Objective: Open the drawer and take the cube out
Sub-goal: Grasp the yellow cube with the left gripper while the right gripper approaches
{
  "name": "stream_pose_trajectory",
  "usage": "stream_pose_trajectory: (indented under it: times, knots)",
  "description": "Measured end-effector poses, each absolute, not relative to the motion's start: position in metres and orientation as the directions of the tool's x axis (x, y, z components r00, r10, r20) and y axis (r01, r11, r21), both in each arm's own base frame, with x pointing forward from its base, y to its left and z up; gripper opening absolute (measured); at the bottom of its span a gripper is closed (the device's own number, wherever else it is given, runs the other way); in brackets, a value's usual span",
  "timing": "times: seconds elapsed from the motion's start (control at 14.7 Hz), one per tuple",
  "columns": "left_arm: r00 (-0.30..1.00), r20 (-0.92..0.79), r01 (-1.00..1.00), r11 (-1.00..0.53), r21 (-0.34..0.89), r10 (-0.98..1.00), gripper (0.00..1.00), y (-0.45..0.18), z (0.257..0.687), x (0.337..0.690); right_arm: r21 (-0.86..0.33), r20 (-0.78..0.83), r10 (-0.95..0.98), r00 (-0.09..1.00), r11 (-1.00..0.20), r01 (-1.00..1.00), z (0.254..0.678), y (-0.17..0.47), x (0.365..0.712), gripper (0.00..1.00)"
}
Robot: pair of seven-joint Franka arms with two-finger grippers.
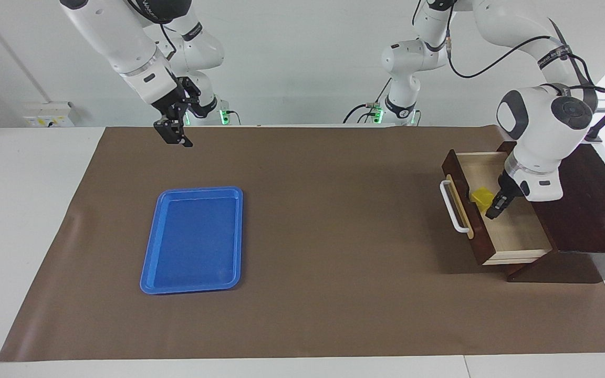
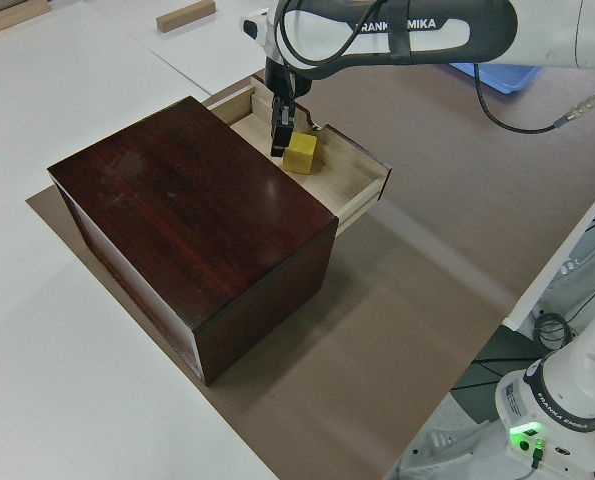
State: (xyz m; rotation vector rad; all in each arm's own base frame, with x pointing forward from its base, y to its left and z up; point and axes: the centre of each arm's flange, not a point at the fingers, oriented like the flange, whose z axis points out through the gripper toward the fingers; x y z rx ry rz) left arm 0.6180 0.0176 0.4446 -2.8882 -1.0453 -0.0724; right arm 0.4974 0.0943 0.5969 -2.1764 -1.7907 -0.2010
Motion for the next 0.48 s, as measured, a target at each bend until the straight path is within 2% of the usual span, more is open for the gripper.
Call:
stream_pose_trajectory:
  times: [0.14, 0.2, 0.48]
  knots:
    - [0.768, 0.057, 0.641, -0.766, -0.059, 0.638, 0.07, 0.018, 0.444, 0.616, -0.158, 0.355, 0.923, 0.147, -0.096, 0.983, 0.592, 0.107, 0.490, 1.00]
    - [0.767, 0.051, 0.642, -0.764, -0.065, 0.640, 0.01, 0.018, 0.448, 0.616, -0.159, 0.379, 0.918, 0.115, -0.058, 0.986, 0.590, 0.115, 0.487, 1.00]
    - [0.773, 0.054, 0.634, -0.770, -0.066, 0.632, 0.01, 0.024, 0.472, 0.620, -0.114, 0.427, 0.904, -0.003, 0.058, 0.992, 0.577, 0.148, 0.482, 1.00]
